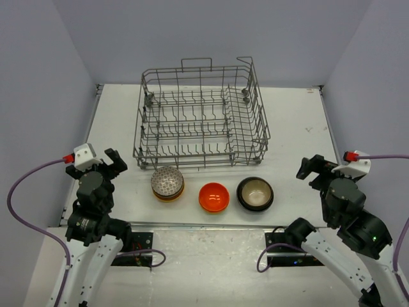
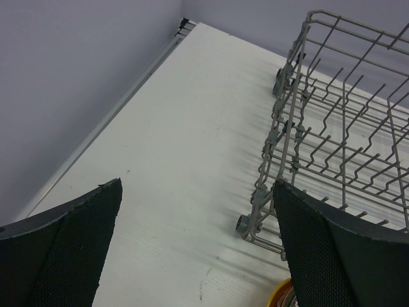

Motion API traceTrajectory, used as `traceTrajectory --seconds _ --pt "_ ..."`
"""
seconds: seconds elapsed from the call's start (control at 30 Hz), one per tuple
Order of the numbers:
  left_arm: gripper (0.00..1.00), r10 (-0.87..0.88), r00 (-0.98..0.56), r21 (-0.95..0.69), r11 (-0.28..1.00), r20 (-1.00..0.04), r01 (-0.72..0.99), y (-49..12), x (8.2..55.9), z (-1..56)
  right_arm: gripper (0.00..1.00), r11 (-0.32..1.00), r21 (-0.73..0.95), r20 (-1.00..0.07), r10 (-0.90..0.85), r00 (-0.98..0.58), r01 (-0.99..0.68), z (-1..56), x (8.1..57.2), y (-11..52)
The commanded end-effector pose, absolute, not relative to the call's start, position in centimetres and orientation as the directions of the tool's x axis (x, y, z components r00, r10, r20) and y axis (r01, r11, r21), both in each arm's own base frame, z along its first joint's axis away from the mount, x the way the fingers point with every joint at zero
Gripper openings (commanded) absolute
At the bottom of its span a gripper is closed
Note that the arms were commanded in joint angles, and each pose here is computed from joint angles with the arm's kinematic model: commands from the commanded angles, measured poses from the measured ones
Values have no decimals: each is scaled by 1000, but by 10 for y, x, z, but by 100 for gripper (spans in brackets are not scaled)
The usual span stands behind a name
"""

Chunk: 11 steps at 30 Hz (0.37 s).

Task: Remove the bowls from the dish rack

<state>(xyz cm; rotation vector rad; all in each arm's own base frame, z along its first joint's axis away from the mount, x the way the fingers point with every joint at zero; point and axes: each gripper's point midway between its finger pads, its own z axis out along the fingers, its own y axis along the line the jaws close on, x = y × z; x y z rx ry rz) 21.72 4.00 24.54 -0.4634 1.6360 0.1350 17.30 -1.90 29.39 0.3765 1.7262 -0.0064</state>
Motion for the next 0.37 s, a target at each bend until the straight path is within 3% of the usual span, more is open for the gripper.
traceTrajectory --seconds 0.0,0.33 --pt "100 -205 -17 -185 914 -979 -360 40 220 254 99 934 269 -953 294 -80 234 312 173 -19" --pt "100 -206 -14 -187 914 -979 -360 40 219 255 99 937 268 -951 294 -91 226 311 174 -15"
